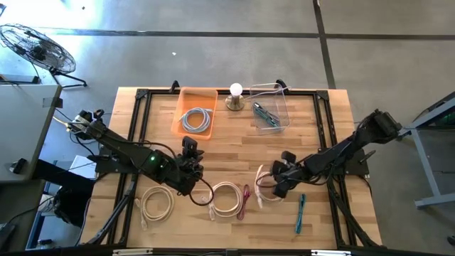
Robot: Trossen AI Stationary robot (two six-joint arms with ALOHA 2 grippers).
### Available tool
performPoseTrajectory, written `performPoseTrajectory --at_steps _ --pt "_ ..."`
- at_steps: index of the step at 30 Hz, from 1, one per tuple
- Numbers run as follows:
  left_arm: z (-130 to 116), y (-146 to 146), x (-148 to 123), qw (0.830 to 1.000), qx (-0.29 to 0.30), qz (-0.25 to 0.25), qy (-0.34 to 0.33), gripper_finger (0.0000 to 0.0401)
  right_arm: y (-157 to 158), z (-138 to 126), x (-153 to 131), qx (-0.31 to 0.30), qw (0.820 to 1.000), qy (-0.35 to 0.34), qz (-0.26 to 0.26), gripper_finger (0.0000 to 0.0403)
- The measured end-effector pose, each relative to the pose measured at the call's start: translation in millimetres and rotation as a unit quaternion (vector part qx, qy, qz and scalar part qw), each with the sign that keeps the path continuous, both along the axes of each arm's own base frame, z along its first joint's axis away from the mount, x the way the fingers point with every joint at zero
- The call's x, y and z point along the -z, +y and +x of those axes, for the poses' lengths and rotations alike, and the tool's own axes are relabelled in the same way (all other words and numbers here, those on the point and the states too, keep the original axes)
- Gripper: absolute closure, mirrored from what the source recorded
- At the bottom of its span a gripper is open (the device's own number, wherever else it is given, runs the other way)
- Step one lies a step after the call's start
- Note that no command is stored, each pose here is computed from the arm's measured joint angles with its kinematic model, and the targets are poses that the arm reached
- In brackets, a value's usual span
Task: Pick & Place USB Port
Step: Put the right light brown HDMI cable into the orange bin
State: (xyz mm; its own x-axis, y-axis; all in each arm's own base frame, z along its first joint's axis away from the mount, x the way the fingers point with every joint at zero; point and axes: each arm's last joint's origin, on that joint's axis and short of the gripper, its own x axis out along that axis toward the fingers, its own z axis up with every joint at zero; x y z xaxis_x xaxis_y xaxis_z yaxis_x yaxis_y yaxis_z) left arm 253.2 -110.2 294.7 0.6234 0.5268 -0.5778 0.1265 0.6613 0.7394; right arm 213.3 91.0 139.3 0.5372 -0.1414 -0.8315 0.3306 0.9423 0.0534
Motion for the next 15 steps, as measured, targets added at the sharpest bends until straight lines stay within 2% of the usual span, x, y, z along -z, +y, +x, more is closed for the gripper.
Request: performPoseTrajectory --at_steps 3,6,10,15 --pt "3.7 -1.9 -0.9 0.999 0.028 -0.017 0.005 0.0288 3.9 10.6 -14.3 -0.034 0.998 -0.028 -0.044 0.0389" --pt "12.0 -0.3 -2.8 0.996 0.064 -0.055 0.003 0.0288 7.5 24.0 -34.5 -0.060 0.991 -0.061 -0.098 0.0389" --pt "26.6 10.7 -7.5 0.989 0.109 -0.096 -0.011 0.0288 14.7 41.3 -67.5 -0.112 0.973 -0.098 -0.176 0.0392" --pt "40.7 33.3 -11.6 0.982 0.139 -0.125 -0.023 0.0288 21.0 53.5 -98.9 -0.152 0.954 -0.127 -0.227 0.0392"
